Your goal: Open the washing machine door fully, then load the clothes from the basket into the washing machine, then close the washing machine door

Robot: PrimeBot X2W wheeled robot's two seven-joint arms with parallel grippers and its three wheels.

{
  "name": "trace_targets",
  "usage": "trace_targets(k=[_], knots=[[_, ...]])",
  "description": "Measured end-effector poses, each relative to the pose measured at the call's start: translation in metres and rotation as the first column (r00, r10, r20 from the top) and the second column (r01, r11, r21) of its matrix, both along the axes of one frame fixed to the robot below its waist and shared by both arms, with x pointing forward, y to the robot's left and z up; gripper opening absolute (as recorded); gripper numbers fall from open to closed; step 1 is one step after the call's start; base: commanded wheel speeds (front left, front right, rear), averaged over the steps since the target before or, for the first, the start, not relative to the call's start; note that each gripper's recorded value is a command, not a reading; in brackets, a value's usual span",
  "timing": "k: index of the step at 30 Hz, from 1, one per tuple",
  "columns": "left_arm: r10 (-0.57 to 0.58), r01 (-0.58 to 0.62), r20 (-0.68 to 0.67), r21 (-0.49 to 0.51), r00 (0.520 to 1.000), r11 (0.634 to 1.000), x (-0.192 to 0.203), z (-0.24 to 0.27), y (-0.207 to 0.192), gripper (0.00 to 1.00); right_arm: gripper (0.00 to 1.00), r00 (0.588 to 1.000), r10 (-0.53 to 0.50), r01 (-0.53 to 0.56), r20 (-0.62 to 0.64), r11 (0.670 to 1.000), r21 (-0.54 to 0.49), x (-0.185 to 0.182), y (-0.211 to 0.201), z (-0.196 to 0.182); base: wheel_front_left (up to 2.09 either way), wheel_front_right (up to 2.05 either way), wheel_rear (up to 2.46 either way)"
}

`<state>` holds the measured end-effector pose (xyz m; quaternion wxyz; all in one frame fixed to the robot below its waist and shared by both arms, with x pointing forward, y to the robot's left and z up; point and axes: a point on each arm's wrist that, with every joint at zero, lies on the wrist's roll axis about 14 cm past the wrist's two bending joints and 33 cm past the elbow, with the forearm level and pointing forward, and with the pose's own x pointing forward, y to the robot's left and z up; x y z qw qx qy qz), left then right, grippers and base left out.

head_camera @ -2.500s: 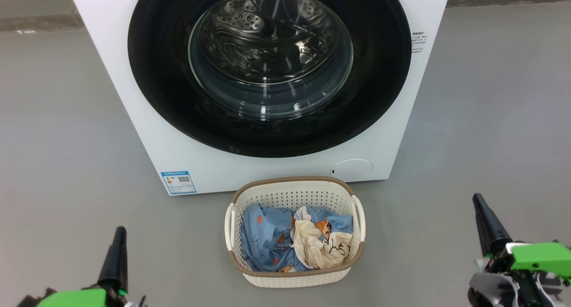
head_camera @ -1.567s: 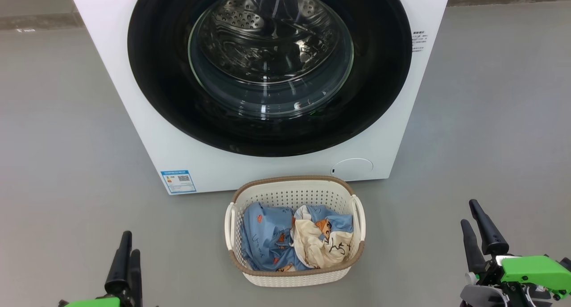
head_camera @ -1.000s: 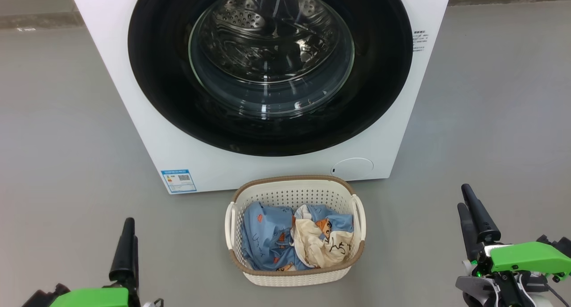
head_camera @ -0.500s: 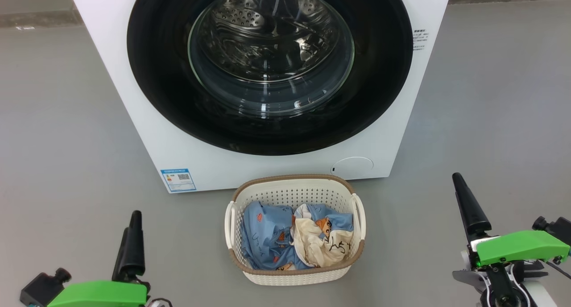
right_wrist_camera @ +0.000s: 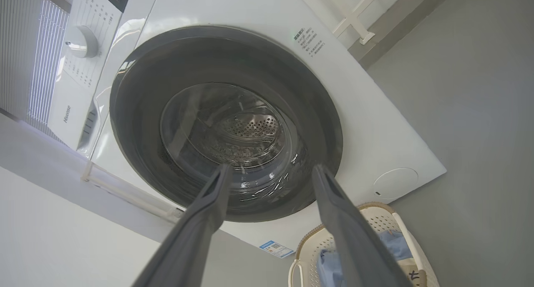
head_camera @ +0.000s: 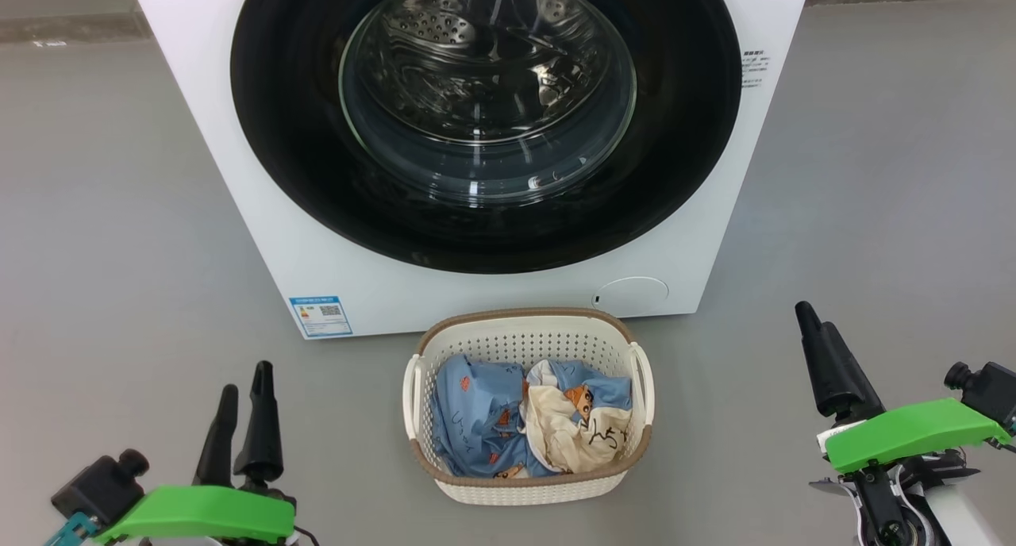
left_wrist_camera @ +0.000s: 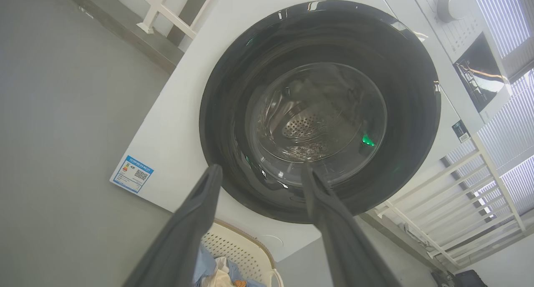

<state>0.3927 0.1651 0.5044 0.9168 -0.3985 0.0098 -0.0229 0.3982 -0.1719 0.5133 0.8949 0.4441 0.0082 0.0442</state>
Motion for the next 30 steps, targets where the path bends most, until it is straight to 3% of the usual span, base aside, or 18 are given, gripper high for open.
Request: trace_targets(k=[16, 30], knots=[[0.006, -0.008, 0.017, 0.174, 1.0, 0.985, 0.004, -0.002, -0.001, 1.0, 1.0, 1.0, -0.006, 0.012, 0.021, 0.96, -0.28, 0.002, -0.004, -0.006, 0.0, 0.0, 0.0], [-0.007, -0.012, 0.062, 0.308, 0.998, 0.951, 0.007, 0.005, -0.003, 1.0, 1.0, 0.997, 0.033, -0.003, 0.065, 0.909, -0.417, 0.008, 0.005, 0.001, 0.0, 0.0, 0.0]])
